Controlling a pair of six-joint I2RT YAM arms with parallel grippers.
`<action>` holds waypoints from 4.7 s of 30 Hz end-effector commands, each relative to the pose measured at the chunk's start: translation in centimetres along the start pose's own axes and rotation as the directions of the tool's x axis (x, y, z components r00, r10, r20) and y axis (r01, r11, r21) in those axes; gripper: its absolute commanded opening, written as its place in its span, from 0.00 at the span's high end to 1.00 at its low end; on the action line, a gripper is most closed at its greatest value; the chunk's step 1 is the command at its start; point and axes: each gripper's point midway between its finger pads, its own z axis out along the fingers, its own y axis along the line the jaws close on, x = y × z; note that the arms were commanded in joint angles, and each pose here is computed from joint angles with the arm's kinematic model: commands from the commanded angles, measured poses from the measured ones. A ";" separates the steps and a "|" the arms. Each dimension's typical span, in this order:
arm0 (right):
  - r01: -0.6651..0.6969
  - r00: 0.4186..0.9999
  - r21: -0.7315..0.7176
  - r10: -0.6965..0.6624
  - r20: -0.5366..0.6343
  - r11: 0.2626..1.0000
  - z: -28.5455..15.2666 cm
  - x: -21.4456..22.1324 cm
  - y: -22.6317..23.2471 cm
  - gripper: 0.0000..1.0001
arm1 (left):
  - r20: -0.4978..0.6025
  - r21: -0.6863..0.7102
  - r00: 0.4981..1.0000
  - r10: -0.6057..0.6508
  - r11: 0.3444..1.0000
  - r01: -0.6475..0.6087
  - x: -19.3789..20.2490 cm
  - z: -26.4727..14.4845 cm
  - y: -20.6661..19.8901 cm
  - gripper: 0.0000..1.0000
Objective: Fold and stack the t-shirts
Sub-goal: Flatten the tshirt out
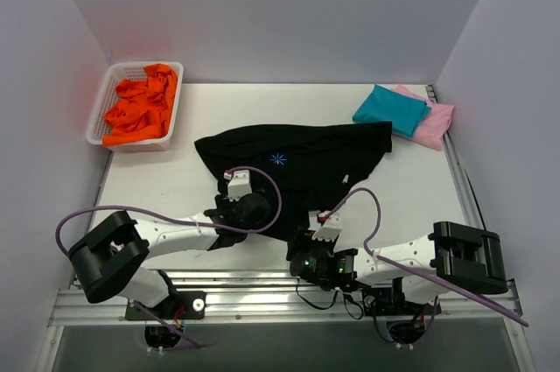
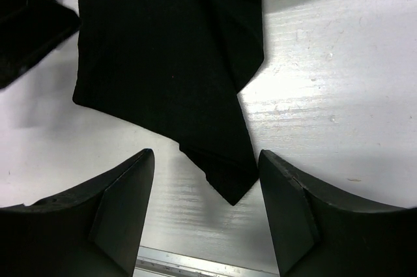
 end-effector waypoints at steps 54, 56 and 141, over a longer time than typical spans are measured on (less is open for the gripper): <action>0.065 0.998 0.044 -0.066 0.024 0.997 1.6 0.1 1.3 0.98 | 0.109 -0.136 0.990 -0.091 0.985 0.106 -4.3 0.3 2.9 0.98; 0.064 0.997 0.054 -0.066 0.028 0.996 1.3 -0.2 1.0 1.00 | 0.118 -0.132 0.988 -0.097 0.985 0.112 -4.5 0.0 3.0 0.98; 0.799 0.141 -0.157 0.074 0.987 0.580 -40.8 -53.6 21.0 1.00 | 0.930 0.289 0.052 -0.364 0.636 -0.716 -41.2 -56.7 1.7 0.98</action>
